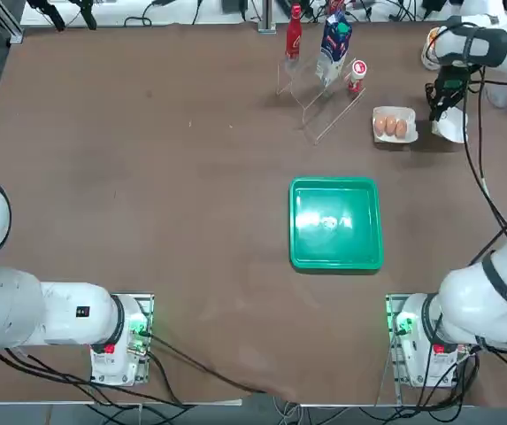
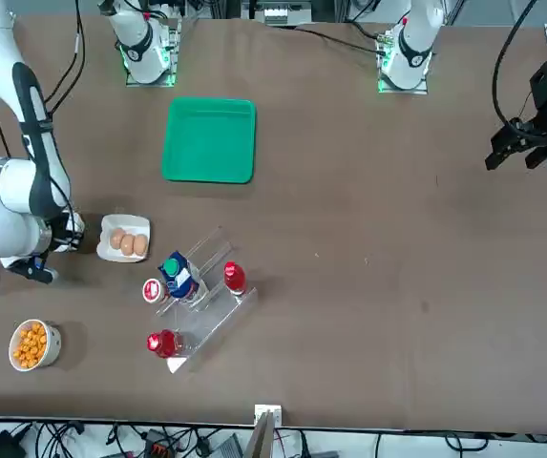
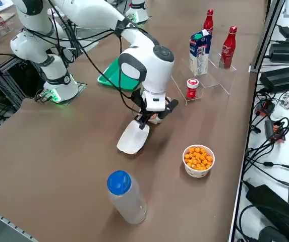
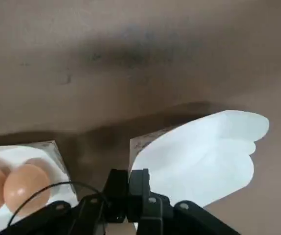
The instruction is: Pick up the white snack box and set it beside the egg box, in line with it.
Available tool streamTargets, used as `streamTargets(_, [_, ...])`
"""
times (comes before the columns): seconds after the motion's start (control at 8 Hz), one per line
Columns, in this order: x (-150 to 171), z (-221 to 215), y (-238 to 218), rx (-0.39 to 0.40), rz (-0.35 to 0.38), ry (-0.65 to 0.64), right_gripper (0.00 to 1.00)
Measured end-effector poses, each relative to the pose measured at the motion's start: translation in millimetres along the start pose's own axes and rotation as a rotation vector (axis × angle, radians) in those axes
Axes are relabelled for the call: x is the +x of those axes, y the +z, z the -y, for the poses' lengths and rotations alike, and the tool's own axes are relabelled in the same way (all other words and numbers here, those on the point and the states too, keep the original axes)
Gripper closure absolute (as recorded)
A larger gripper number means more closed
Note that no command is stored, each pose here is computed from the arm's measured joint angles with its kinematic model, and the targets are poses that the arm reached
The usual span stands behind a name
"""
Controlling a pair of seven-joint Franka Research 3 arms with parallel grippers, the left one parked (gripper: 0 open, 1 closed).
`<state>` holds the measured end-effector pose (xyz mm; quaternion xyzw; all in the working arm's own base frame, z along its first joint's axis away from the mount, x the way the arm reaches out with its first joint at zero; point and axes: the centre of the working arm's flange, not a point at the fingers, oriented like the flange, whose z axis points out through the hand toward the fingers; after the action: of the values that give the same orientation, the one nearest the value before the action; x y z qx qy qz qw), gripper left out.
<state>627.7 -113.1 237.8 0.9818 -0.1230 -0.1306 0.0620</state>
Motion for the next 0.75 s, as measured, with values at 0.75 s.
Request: streamTargets(0.75, [5, 3, 39, -0.021, 0.034, -0.007, 0.96])
